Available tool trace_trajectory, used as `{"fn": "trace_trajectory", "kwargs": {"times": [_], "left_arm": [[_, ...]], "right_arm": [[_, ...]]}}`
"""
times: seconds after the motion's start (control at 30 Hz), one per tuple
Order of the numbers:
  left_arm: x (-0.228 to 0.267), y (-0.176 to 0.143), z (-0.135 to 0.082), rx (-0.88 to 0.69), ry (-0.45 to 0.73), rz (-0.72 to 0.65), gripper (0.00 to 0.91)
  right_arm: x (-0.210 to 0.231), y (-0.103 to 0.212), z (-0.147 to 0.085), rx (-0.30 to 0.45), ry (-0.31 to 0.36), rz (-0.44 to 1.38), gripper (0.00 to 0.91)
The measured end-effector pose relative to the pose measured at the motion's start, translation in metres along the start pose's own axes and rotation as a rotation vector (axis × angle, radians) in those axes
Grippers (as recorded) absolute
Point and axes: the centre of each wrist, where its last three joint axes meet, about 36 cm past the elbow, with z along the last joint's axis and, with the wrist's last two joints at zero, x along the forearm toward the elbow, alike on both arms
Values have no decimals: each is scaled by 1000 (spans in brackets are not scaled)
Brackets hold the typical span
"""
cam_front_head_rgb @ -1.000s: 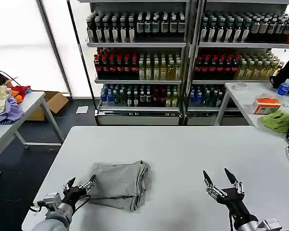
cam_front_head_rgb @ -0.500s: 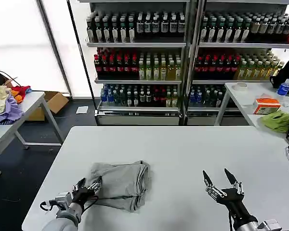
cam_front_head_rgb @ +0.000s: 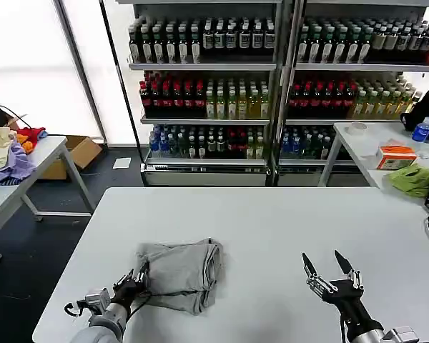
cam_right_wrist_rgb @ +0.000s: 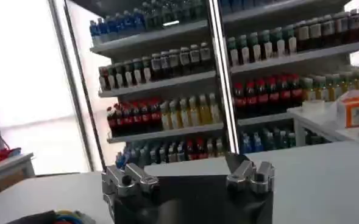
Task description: Fold and organize the clothes.
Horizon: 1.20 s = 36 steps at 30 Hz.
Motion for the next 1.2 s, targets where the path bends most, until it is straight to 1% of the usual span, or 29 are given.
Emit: {"fn": "trace_trajectory", "kwargs": {"times": [0.23,0.33,0.43,0.53,0.7,0.87,0.93,1.03,1.1,1.2], "left_arm": [[6,6,-12,88,-31,-2,10],[10,12,-21,122,-52,-7,10],[15,25,-34,154,-81,-21,10],[22,47,-48,184,-107,-48,10],[38,93,-78,202,-147,-103,10],[58,131,-117,173,-188,-148,10],[65,139,-133,151,-206,-158,10],[73,143,-152,130,-230,-161,10],[78,142,-163,118,-248,-159,10],[83,135,-170,93,-259,-146,10]], "right_arm": [[-2,-1,0,-2,-3,-1,907],[-2,-2,0,-4,-3,-1,907],[-2,-4,0,-2,-1,1,907],[-2,-5,0,-1,-2,0,907],[-5,-5,1,-4,-5,-1,907],[-5,-4,2,-8,-8,-3,907],[-5,-4,2,-10,-9,-3,907],[-6,-3,5,-15,-8,-1,907],[-8,-3,7,-18,-10,-1,907],[-9,-2,10,-23,-13,1,907]]}}
